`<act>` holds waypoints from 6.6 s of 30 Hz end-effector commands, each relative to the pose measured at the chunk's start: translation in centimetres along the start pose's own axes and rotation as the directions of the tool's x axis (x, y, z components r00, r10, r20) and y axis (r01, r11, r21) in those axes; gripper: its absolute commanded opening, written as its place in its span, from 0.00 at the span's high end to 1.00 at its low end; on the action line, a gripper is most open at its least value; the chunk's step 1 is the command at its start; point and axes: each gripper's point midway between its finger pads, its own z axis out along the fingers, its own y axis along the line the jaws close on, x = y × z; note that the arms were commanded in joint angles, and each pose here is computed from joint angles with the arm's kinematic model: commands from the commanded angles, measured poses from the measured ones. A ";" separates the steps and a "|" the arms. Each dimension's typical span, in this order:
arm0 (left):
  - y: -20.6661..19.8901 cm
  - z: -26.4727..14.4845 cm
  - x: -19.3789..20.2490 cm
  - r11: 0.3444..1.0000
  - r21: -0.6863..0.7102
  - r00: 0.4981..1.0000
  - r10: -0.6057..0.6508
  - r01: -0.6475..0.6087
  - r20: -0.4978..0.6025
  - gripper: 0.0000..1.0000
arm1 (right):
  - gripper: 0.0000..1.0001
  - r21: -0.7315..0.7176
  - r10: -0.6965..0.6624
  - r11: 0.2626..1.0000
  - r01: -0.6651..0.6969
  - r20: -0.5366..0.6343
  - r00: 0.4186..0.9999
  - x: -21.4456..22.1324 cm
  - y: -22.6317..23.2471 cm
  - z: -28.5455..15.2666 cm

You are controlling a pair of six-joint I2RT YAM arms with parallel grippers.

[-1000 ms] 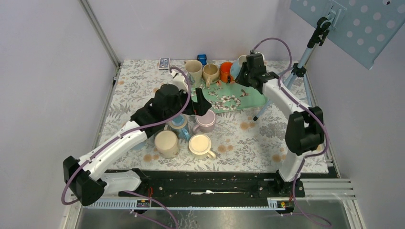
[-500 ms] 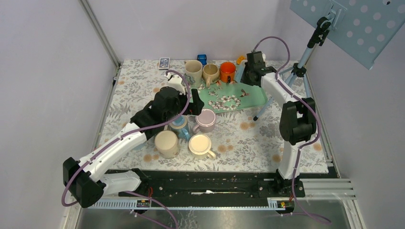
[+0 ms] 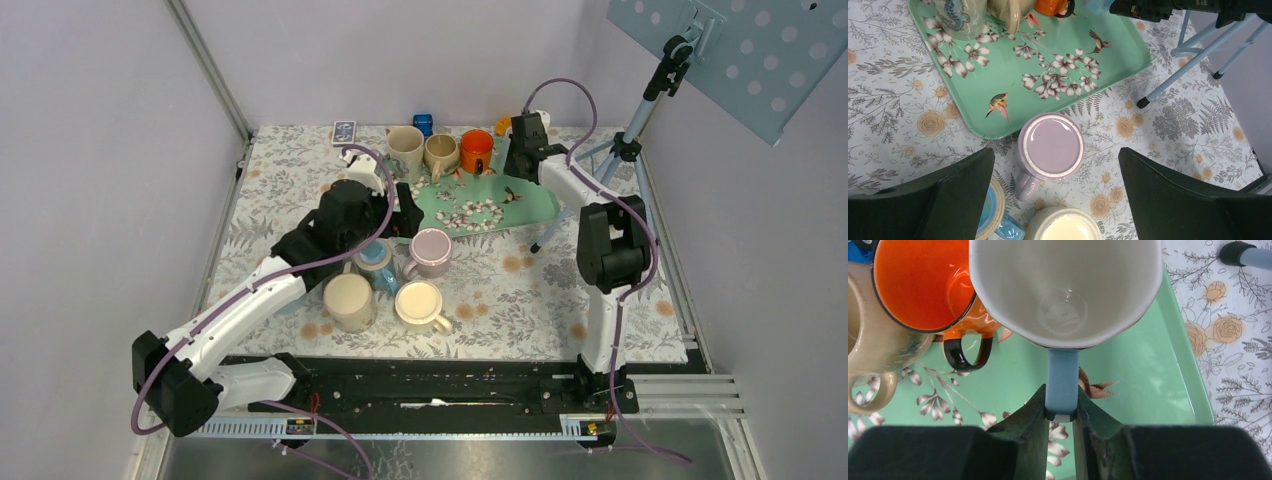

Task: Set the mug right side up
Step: Place the cup on the tray, then turn over the cup at the center of the board.

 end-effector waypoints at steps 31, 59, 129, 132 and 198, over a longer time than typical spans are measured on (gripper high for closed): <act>-0.4 -0.2 -1.4 0.999 0.047 0.999 -0.023 0.021 0.049 0.01 | 0.98 -0.081 -0.036 0.995 0.057 0.237 0.971 -7.4 2.5 4.6; -1.0 -0.1 -1.2 0.996 0.086 0.999 -0.030 0.027 0.035 0.01 | 0.25 -0.042 0.011 0.999 -0.002 0.213 0.977 -9.7 1.8 -0.6; -4.2 9.3 16.9 0.972 0.077 0.828 0.228 -0.220 -0.512 0.14 | 0.00 -0.436 0.158 0.893 -0.112 0.071 0.985 5.8 1.1 -19.7; -4.3 9.6 17.1 0.969 0.072 0.824 0.238 -0.234 -0.515 0.22 | 0.00 -0.433 0.157 0.895 -0.111 0.071 0.985 5.9 1.0 -19.8; -4.3 11.9 16.1 0.940 -0.077 0.861 0.270 -0.333 -0.431 0.89 | 0.00 -0.437 0.161 0.890 -0.129 0.036 0.986 7.9 0.5 -19.9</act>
